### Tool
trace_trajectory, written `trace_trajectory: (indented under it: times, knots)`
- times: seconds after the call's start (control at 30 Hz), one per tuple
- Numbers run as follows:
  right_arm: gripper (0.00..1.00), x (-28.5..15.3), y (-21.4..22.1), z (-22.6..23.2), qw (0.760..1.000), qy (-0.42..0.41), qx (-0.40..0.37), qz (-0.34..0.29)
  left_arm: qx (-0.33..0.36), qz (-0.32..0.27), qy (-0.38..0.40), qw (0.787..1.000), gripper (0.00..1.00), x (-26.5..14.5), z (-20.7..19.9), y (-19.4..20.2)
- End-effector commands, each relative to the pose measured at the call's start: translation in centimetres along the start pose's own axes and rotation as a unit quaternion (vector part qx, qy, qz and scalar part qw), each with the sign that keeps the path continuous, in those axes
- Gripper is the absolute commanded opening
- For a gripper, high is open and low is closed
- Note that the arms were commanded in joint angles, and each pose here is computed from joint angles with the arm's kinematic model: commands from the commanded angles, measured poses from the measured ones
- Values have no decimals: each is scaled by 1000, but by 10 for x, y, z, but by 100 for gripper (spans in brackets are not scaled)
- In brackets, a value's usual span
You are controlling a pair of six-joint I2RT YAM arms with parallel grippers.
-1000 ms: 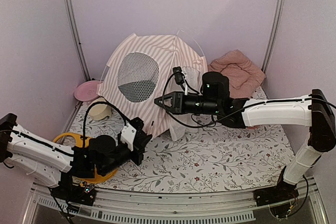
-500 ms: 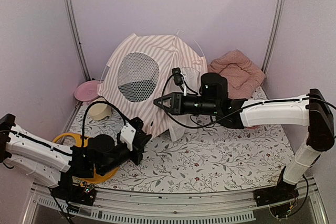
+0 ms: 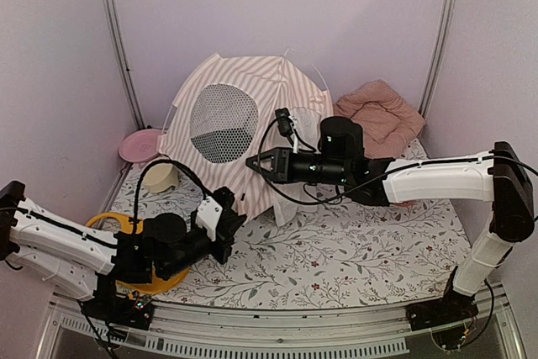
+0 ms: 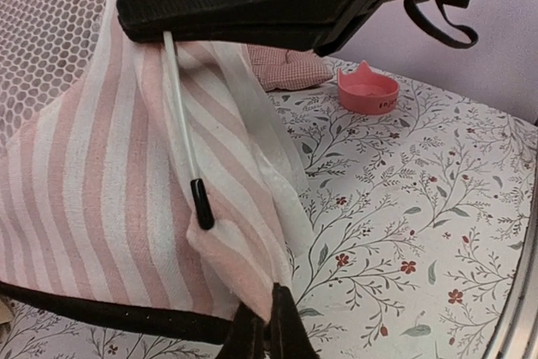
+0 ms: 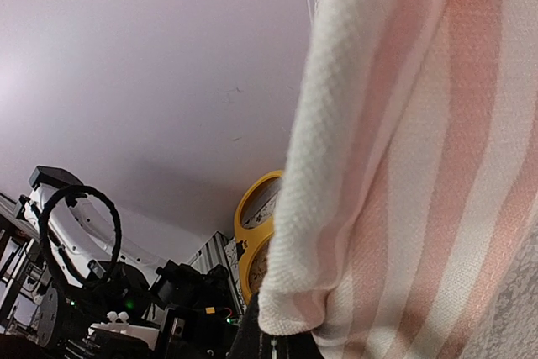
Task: Set up the pet tent
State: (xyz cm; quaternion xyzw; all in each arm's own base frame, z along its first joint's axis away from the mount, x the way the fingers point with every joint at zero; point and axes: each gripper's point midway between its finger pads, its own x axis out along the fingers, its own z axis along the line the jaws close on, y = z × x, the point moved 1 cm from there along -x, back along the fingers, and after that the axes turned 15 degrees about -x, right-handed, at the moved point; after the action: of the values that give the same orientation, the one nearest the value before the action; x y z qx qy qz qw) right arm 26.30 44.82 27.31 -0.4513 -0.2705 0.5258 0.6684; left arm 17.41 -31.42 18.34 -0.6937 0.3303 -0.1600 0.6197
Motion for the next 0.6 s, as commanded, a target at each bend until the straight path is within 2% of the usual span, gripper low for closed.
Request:
trace_trajectory:
  times: [0.0, 0.57]
  knots:
    - [0, -4, -22, -28, 997, 67, -9, -32, 7, 6, 41, 999, 0, 1, -23, -2]
    - [0, -11, -13, -38, 996, 85, -5, -21, 3, -5, 24, 1000, 0, -2, -17, -7]
